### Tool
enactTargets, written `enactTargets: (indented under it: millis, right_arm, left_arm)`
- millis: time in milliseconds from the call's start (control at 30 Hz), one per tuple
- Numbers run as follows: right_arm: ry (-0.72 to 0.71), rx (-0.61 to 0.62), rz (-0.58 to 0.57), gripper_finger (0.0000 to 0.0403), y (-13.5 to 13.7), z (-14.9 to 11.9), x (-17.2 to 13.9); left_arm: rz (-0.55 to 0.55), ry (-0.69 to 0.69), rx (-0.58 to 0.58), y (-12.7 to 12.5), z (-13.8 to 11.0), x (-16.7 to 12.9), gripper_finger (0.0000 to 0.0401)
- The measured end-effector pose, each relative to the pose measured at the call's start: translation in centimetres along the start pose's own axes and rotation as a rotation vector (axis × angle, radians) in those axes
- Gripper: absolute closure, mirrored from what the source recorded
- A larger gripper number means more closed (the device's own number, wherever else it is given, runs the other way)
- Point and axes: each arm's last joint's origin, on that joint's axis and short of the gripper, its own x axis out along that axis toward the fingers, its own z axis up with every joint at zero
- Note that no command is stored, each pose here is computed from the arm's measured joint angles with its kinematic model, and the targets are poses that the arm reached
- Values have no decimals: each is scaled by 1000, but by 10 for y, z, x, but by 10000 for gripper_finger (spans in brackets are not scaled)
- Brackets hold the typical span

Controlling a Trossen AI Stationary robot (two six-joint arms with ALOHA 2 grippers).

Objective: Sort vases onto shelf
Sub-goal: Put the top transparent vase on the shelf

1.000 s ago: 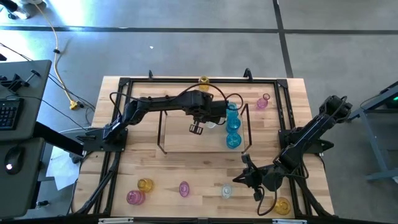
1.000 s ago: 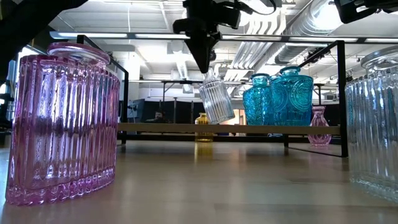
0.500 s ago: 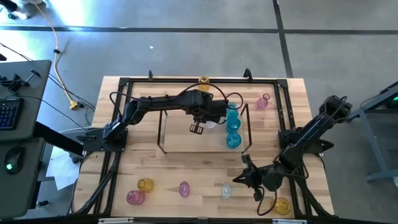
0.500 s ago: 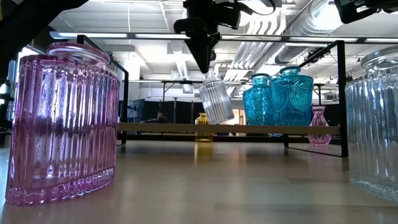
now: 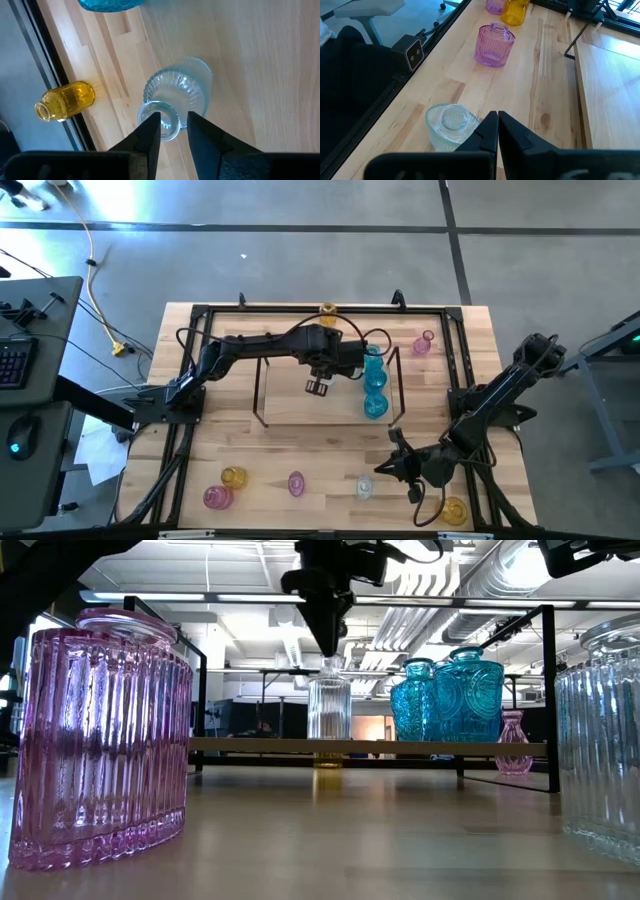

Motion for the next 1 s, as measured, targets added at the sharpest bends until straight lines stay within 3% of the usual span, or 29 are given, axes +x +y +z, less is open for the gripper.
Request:
enactTargets:
  millis: [400,633,733,900,1000]
  right_arm:
    - [3,0,0,403,0,0,0]
    - [10,16,0,403,0,-1,0]
    - [20,16,-1,403,0,-2,0]
    - [24,13,0,403,0,-3,0]
    - [23,5,7,403,2,-3,-1]
  left_arm:
    - [40,-93,31,-8,0,-28,325]
    - [6,-84,-94,-10,-19,-54,327]
    - [-3,-41,-169,-12,-21,-50,343]
    - [-50,43,-162,-22,-24,-30,392]
    - [-63,112,-174,-27,-26,-12,396]
